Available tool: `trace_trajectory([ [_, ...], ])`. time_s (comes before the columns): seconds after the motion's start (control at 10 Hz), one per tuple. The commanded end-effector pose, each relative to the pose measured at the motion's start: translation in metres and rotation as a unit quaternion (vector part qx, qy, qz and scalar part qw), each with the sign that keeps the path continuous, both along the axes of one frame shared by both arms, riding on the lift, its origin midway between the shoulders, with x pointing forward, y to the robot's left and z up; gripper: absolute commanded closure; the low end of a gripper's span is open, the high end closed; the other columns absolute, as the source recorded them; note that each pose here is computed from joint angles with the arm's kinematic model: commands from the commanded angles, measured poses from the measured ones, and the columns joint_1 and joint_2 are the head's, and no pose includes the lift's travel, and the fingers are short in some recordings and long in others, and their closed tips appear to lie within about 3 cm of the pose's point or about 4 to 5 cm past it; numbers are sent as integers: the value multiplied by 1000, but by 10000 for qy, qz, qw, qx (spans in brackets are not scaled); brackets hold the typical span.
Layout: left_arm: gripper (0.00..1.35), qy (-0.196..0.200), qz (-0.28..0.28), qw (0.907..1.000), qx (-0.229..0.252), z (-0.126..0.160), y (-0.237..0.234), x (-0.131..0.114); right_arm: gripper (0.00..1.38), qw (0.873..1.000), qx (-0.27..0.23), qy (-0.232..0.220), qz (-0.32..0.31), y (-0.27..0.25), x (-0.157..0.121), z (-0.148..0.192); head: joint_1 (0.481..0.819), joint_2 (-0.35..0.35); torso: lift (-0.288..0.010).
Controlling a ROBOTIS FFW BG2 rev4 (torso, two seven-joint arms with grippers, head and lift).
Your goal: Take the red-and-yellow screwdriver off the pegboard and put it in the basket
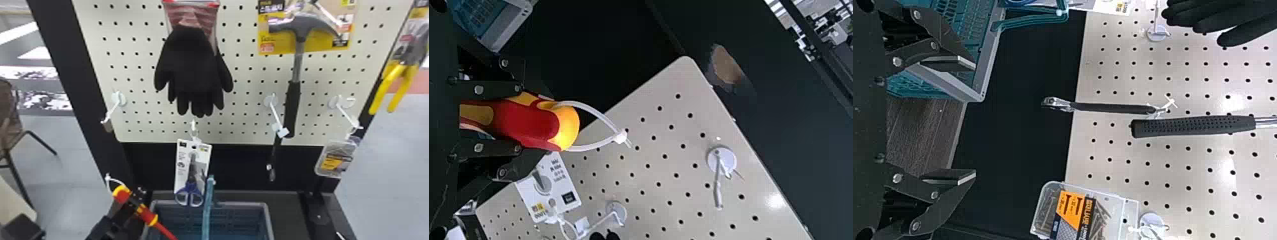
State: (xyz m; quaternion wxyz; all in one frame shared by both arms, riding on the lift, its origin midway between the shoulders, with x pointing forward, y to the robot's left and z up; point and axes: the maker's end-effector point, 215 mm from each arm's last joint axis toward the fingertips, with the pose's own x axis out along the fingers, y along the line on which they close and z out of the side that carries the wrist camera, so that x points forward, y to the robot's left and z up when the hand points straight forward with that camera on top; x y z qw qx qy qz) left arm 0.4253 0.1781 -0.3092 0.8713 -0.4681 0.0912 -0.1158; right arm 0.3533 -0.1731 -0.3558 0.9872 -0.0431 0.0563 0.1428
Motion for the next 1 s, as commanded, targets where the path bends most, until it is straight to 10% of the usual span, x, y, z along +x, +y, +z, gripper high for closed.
trace_trajectory([
  [0.0,1124,114,19,9999,43,-21,1,2,496,10000,7,-6,9,1,1,0,549,0,-100],
  [0.9,1124,288,-595,9974,-279,-64,-66,5,496,10000,25,-16,68,3,5,-4,549,0,-100],
])
